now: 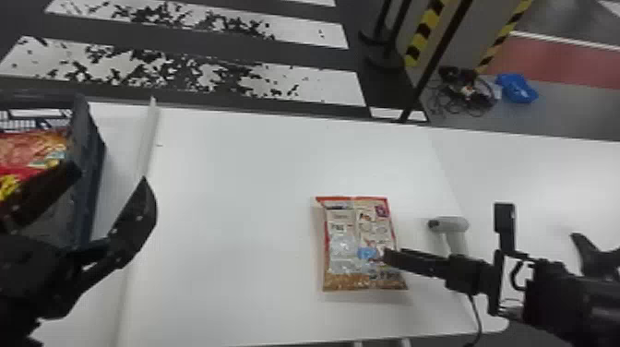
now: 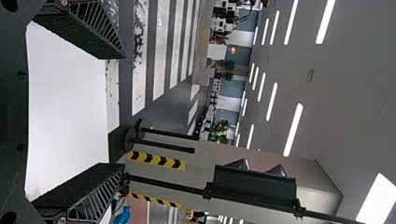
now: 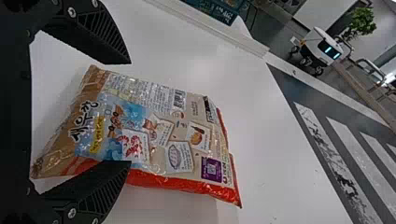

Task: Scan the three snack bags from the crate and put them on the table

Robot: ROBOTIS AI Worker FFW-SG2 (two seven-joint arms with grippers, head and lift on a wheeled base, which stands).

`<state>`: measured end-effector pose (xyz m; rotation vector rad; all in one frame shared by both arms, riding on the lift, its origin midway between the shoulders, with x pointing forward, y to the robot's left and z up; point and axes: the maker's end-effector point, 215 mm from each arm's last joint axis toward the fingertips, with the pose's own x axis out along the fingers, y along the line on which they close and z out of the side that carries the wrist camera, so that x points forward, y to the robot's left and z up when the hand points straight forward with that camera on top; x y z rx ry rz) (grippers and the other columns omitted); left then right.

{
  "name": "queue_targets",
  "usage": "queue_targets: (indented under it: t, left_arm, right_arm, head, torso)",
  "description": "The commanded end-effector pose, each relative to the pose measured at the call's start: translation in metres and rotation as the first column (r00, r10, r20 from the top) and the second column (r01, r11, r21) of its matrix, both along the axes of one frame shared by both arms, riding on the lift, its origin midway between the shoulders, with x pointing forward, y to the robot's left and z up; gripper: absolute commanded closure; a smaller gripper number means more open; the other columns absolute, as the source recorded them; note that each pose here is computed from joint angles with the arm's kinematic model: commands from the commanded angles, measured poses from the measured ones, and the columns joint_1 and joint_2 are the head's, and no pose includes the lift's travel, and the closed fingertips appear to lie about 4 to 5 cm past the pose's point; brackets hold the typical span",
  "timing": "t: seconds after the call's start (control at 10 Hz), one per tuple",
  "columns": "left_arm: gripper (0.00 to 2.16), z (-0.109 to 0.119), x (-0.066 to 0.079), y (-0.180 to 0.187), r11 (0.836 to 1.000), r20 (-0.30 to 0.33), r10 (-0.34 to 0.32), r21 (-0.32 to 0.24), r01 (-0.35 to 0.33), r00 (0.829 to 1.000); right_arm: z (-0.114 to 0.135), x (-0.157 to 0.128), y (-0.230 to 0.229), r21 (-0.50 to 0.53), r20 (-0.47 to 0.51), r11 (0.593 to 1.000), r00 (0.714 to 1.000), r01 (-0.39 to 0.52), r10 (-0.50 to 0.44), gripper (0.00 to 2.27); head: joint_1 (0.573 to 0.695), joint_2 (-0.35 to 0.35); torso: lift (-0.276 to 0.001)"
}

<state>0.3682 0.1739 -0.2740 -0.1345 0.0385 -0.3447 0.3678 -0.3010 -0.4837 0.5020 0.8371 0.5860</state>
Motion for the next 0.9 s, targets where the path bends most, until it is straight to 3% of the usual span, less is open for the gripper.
queue_targets:
  t: [0.0, 0.5, 0.6, 0.7, 0.8]
  left_arm:
    - [0.04, -0.002, -0.002, 0.001, 1.000, -0.004, 0.002, 0.006, -0.002, 1.000]
    - [0.04, -0.002, -0.002, -0.002, 1.000, 0.004, 0.000, 0.015, 0.000, 1.000]
    - [0.04, -0.004, -0.002, -0.002, 1.000, 0.002, 0.000, 0.016, 0.000, 1.000]
    - [0.04, -0.003, -0.002, 0.000, 1.000, 0.010, 0.002, 0.018, -0.002, 1.000]
    - [0.04, -0.004, -0.001, 0.000, 1.000, 0.011, 0.004, 0.018, -0.004, 1.000]
  right_arm:
    - [-0.009, 0.010, -0.002, -0.032, 0.039, 0.999, 0.999, -0.009, 0.010, 0.13]
    - [-0.042, 0.005, 0.008, -0.080, -0.026, 0.996, 0.999, -0.040, 0.038, 0.21]
    - [-0.050, 0.007, 0.009, -0.090, -0.041, 0.995, 0.998, -0.045, 0.041, 0.77]
    - [-0.058, 0.008, 0.009, -0.125, -0.053, 0.991, 0.998, -0.042, 0.035, 1.84]
    - [-0.060, 0.008, 0.008, -0.136, -0.057, 0.990, 0.998, -0.038, 0.030, 2.07]
  head:
    - [0.695, -0.198]
    - [0.695, -0.202]
    - [0.695, -0.194]
    - [0.695, -0.191]
    - [0.695, -0.187]
  torso:
    - [-0.094]
    - [-0.094]
    - [-0.094]
    - [-0.094]
    - [-0.094]
